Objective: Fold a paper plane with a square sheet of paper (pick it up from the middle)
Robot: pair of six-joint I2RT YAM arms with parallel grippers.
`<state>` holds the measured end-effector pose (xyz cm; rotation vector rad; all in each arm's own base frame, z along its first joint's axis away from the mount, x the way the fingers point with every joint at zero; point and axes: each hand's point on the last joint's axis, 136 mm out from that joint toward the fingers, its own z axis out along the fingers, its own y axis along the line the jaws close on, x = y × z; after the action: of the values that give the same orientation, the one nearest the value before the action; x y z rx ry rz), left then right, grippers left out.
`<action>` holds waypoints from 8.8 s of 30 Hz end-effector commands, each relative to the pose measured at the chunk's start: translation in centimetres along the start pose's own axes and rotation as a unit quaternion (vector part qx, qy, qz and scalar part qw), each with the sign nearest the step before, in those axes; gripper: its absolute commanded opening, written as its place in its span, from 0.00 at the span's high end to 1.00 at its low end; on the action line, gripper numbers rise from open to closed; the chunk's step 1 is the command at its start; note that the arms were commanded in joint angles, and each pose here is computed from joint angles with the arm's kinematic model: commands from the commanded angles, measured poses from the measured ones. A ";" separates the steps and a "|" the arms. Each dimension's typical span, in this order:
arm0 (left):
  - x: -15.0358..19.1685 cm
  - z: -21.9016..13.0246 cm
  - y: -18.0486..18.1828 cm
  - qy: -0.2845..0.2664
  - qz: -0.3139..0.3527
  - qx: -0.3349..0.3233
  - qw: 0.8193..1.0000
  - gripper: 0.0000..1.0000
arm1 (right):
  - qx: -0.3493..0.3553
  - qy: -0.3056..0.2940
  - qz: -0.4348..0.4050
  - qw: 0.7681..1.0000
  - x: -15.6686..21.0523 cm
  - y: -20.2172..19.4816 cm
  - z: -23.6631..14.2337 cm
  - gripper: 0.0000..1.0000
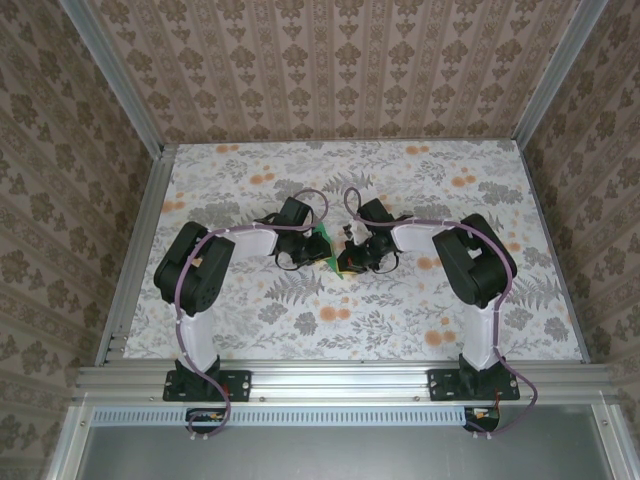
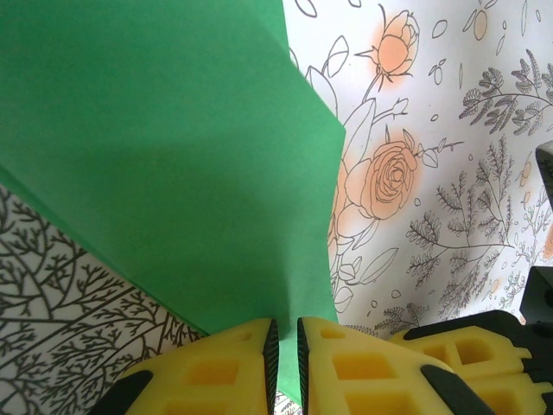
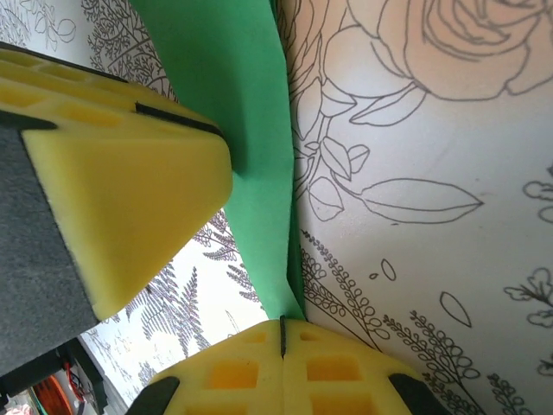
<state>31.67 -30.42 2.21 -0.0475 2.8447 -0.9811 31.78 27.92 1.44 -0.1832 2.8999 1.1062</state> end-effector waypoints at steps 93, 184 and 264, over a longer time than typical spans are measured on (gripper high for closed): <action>-1.1 -1.4 -2.9 -0.018 0.041 0.062 0.997 0.84 | 0.243 0.085 -0.012 0.966 6.7 -8.3 -0.4 0.95; -1.5 -8.4 0.8 -0.082 0.051 -0.204 0.974 0.20 | 0.190 -0.327 -0.040 0.925 -2.1 -2.1 -16.5 0.24; -1.1 2.4 -6.9 -0.028 0.077 0.097 0.992 1.00 | 0.060 -0.196 0.043 0.978 1.7 -2.1 -7.9 0.42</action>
<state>33.06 -37.38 5.70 0.1738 2.6271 -1.1743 29.93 19.76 5.30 0.1492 2.6148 0.8339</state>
